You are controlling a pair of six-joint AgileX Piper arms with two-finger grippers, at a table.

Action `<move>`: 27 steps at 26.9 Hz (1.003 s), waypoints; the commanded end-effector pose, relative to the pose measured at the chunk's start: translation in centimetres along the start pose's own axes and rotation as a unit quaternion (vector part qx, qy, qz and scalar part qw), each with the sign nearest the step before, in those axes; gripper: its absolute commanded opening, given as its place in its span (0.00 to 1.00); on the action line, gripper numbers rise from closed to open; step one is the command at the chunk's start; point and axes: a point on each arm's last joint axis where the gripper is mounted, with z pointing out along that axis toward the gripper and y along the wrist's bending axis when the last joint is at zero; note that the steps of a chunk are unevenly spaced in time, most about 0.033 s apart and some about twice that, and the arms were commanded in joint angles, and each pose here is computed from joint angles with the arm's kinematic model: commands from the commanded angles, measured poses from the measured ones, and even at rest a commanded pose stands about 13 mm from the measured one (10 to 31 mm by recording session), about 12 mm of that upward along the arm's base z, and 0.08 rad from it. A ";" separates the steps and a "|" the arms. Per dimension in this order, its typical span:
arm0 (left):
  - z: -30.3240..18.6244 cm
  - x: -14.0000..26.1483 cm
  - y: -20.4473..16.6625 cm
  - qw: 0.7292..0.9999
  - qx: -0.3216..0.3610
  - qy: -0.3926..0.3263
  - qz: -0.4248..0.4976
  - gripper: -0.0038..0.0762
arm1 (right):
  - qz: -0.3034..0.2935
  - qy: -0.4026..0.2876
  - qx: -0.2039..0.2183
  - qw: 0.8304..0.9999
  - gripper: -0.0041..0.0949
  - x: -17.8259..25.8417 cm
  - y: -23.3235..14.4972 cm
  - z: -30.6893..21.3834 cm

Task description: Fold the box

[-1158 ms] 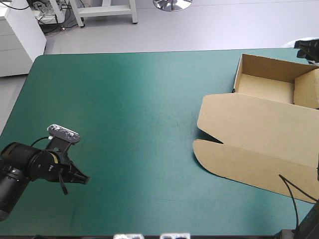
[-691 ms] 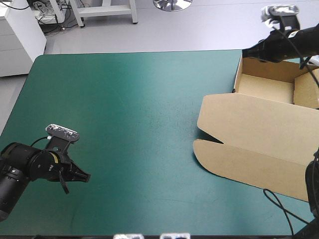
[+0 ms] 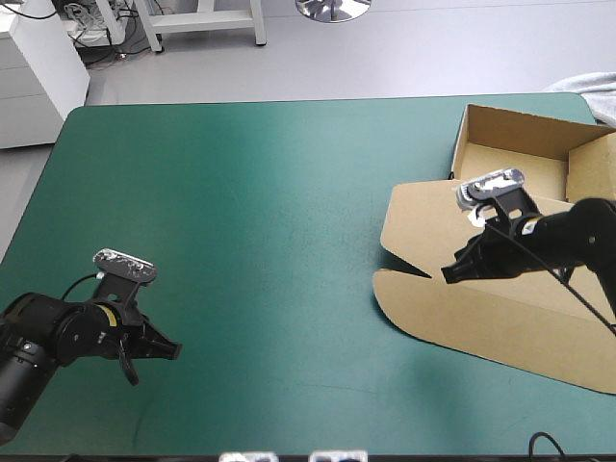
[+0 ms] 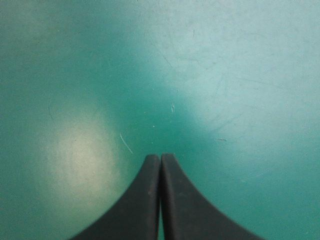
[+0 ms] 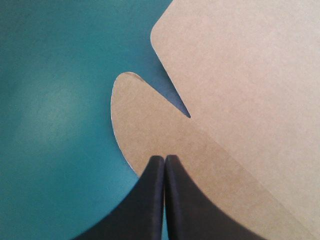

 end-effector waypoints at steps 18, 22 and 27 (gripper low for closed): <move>-1.3 5.7 -1.0 0.975 0.018 -0.218 -0.024 0.04 | -0.008 -0.219 0.091 0.971 0.03 14.2 3.2 0.3; -0.9 5.7 -1.0 0.975 0.016 -0.222 -0.023 0.04 | -0.009 -0.227 0.091 0.970 0.03 15.4 3.5 0.5; -0.7 5.8 -1.0 0.975 0.011 -0.222 -0.016 0.04 | -0.011 -0.220 0.084 0.972 0.03 15.8 3.8 0.3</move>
